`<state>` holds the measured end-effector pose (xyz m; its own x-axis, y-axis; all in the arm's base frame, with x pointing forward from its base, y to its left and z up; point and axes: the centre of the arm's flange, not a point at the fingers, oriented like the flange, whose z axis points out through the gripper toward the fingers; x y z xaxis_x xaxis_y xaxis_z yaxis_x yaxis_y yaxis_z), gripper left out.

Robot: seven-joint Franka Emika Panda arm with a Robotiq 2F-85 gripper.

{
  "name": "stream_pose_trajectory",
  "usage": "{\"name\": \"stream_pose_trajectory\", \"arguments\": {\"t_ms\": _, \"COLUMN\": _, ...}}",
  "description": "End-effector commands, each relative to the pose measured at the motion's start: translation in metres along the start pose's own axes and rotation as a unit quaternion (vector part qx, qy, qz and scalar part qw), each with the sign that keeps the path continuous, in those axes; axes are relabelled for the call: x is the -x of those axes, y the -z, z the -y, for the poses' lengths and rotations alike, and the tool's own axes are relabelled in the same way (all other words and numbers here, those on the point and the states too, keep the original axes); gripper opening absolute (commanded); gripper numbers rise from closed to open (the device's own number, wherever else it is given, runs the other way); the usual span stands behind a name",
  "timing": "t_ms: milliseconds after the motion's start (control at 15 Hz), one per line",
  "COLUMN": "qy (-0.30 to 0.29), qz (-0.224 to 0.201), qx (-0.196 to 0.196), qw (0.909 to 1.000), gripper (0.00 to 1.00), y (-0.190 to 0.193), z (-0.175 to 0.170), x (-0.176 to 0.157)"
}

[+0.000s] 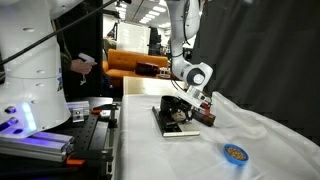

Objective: Put the marker in the black mug cup

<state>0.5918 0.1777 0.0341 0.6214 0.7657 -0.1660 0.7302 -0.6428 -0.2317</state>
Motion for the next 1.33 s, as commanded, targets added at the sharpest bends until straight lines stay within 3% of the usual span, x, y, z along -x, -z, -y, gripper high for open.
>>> {"name": "stream_pose_trajectory", "arguments": {"t_ms": 0, "qy": -0.007, "qz": 0.015, "qx": 0.006, "qw": 0.9998, "gripper": 1.00, "y": -0.0021, "z": 0.0062, "x": -0.0025}}
{"name": "stream_pose_trajectory", "arguments": {"t_ms": 867, "qy": -0.008, "qz": 0.004, "qx": 0.003, "qw": 1.0000, "gripper": 1.00, "y": -0.0007, "z": 0.0037, "x": -0.0022}}
{"name": "stream_pose_trajectory", "arguments": {"t_ms": 933, "qy": -0.008, "qz": 0.004, "qx": 0.003, "qw": 1.0000, "gripper": 0.75, "y": -0.0007, "z": 0.0037, "x": -0.0022}}
{"name": "stream_pose_trajectory", "arguments": {"t_ms": 1000, "qy": -0.010, "qz": 0.005, "qx": 0.004, "qw": 0.9999, "gripper": 0.74, "y": -0.0009, "z": 0.0030, "x": -0.0006}}
{"name": "stream_pose_trajectory", "arguments": {"t_ms": 1267, "qy": -0.018, "qz": 0.009, "qx": 0.013, "qw": 0.9997, "gripper": 0.46, "y": 0.0023, "z": -0.0028, "x": 0.0040}}
